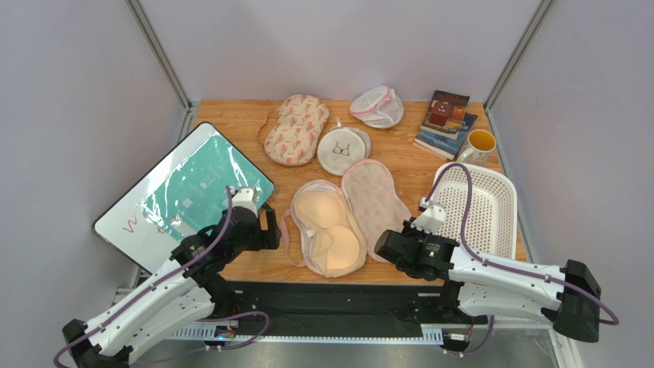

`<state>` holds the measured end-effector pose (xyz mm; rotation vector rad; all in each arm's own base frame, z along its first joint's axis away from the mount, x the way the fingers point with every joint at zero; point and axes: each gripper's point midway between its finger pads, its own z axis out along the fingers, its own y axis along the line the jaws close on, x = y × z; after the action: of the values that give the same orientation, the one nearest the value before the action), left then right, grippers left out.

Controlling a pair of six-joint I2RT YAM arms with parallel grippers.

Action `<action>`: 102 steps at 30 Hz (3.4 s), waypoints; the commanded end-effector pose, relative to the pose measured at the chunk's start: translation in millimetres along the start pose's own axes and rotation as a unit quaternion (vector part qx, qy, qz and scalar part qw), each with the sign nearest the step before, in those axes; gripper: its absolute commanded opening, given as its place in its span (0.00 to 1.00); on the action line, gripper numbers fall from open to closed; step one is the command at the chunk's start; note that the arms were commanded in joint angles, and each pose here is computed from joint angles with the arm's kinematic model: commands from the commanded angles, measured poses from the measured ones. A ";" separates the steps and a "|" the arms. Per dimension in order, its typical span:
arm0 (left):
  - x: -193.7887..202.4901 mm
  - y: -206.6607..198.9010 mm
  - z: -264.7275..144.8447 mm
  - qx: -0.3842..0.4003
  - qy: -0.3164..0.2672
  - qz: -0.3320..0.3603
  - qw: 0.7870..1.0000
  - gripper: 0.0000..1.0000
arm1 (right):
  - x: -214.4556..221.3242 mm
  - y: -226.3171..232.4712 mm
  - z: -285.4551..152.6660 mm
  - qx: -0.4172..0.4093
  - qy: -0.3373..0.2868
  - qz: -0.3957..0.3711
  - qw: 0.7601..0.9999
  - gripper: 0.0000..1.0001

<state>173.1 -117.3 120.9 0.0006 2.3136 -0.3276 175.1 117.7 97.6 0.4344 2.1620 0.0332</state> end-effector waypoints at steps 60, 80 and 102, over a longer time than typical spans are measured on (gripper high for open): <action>-11.6 -18.8 -12.5 0.079 -0.048 0.004 0.996 0.96 | 106.2 131.2 -20.1 -0.224 0.233 -0.168 0.931 0.67; -11.3 -18.5 -12.7 0.080 -0.050 0.004 0.996 0.96 | -18.4 180.7 -65.5 -0.283 0.109 -0.173 0.937 0.00; -13.1 -19.2 -14.8 0.087 -0.059 0.003 0.994 0.96 | -295.3 78.0 -145.5 -0.189 -0.170 -0.098 0.962 0.00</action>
<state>168.0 -128.5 140.5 0.0548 2.1852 -0.4998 241.8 169.2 394.1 -0.0469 1.8708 0.3923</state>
